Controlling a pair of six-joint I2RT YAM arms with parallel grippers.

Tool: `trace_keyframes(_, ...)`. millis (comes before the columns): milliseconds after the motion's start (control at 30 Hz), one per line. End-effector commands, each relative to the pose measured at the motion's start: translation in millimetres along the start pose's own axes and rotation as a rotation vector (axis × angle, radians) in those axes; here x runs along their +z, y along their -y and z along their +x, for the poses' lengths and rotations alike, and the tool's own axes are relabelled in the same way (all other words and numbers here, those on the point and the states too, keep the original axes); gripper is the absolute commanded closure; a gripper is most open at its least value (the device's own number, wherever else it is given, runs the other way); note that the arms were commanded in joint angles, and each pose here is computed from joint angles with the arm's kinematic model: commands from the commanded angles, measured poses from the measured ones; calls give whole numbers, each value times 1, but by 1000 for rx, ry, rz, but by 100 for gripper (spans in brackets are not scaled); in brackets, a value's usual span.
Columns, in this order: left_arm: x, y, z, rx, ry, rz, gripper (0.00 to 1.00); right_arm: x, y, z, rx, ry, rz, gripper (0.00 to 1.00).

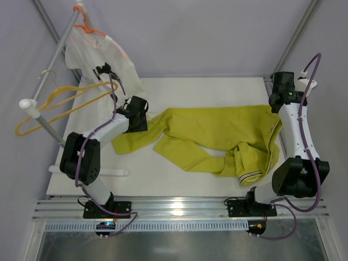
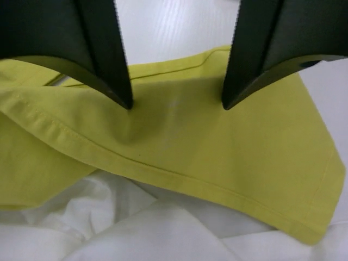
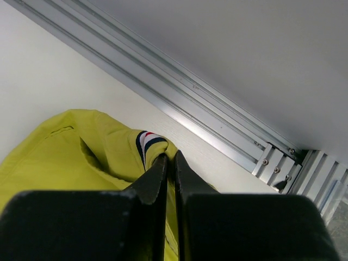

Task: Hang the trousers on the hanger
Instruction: Fold the trousers

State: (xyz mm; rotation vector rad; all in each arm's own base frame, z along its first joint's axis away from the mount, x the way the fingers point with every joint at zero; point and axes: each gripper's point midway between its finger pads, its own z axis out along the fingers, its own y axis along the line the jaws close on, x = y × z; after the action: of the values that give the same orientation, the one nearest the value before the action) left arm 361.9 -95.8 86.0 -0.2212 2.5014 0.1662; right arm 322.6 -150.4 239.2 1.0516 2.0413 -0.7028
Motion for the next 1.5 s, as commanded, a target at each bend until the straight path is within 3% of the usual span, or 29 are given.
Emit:
trace_keyframes(0, 17, 29, 6, 56, -65, 106, 39, -9, -3, -21, 47, 64, -47, 96)
trace_keyframes(67, 11, 36, 6, 50, -64, 121, 68, -7, -3, -20, 24, 61, -41, 96)
trace_keyframes(133, -4, 35, -3, 34, -14, 98, 87, -8, -7, -22, 18, 58, -61, 96)
trace_keyframes(200, -22, 11, -11, 65, 37, -76, 98, -11, -19, -24, -10, 48, -126, 96)
trace_keyframes(300, -60, -28, -44, 59, 152, -333, 100, -21, -37, -24, -29, 24, -232, 96)
trace_keyframes(433, -99, -59, -77, -8, 306, -461, 100, -29, -36, -30, 1, 44, -245, 96)
trace_keyframes(700, -107, -87, -94, 26, 350, -633, 100, -24, -40, -39, -17, 50, -217, 96)
trace_keyframes(800, -85, -58, -89, 25, 307, -501, 100, -20, -39, -38, -26, 54, -200, 96)
trace_keyframes(933, -56, 15, -40, 84, 208, -206, 100, -9, -31, -38, -69, 54, -113, 96)
trace_keyframes(1033, -44, 61, -3, 121, 121, -44, 94, -8, -27, -43, -89, 48, -74, 97)
trace_keyframes(1100, -38, 80, 15, 126, 61, 41, 82, -9, -29, -44, -86, 48, -81, 96)
trace_keyframes(1133, -33, 82, 22, 128, 35, 45, 76, -10, -30, -44, -83, 43, -92, 96)
trace_keyframes(1167, -32, 84, 25, 128, 20, 51, 63, -9, -32, -43, -84, 41, -101, 96)
trace_keyframes(1267, -32, 81, 30, 118, -2, 41, 45, -10, -39, -42, -90, 29, -133, 96)
trace_keyframes(1467, -43, 76, 30, 3, -53, 137, 29, -10, -56, -34, -129, -5, -222, 96)
